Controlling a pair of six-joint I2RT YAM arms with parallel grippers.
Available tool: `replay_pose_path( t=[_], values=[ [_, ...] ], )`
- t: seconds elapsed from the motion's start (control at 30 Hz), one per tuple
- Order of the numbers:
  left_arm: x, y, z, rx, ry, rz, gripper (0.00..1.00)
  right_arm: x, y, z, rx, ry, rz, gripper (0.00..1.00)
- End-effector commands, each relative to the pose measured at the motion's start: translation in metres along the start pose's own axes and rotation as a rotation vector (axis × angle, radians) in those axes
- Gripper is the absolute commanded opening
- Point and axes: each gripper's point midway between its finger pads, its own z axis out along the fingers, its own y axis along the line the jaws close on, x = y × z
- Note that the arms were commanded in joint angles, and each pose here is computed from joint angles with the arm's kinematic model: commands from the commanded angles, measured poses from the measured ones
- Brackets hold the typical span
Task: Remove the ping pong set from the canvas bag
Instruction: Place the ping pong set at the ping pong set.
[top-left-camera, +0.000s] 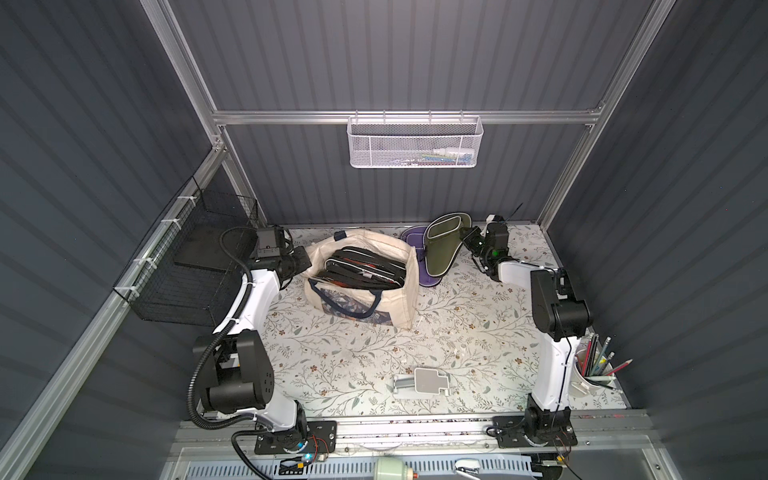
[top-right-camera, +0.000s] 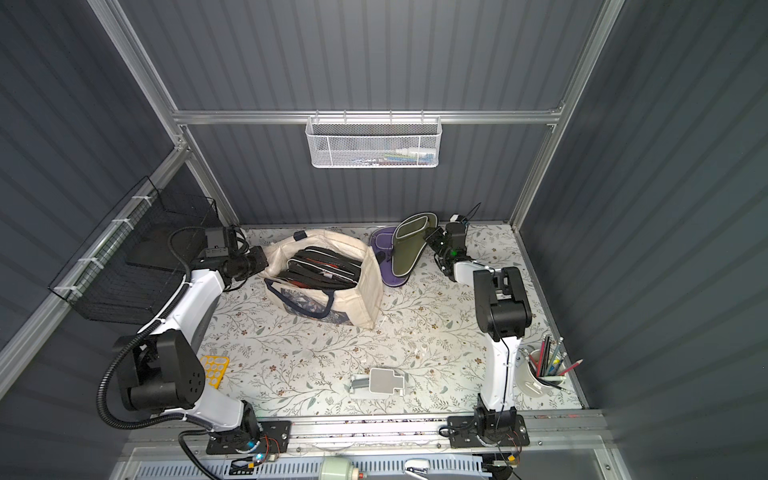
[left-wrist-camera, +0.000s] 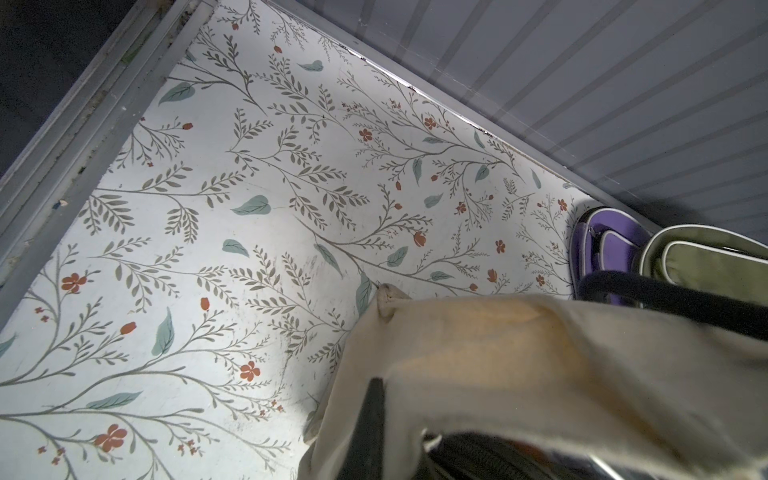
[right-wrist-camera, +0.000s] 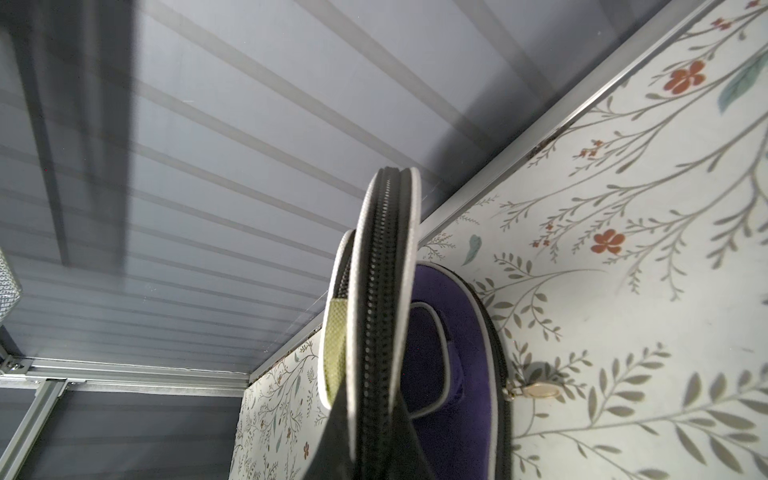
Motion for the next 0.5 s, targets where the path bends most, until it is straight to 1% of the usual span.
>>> replay_pose_path(
  t=[0.0,0.07,0.17,0.47],
  values=[
    [0.006,0.026,0.005,-0.087,0.025,-0.012,0.00,-0.014,0.010,0.002,-0.033,-0.039,-0.002,0.04],
    [0.007,0.026,0.006,-0.087,0.027,-0.012,0.00,-0.013,0.005,0.002,-0.021,-0.038,0.000,0.14],
    [0.006,0.025,0.005,-0.087,0.024,-0.012,0.00,-0.012,-0.002,0.001,0.002,-0.034,0.002,0.32],
    [0.006,0.026,0.006,-0.087,0.025,-0.013,0.00,-0.005,-0.019,0.002,0.051,-0.011,0.025,0.58]
  ],
)
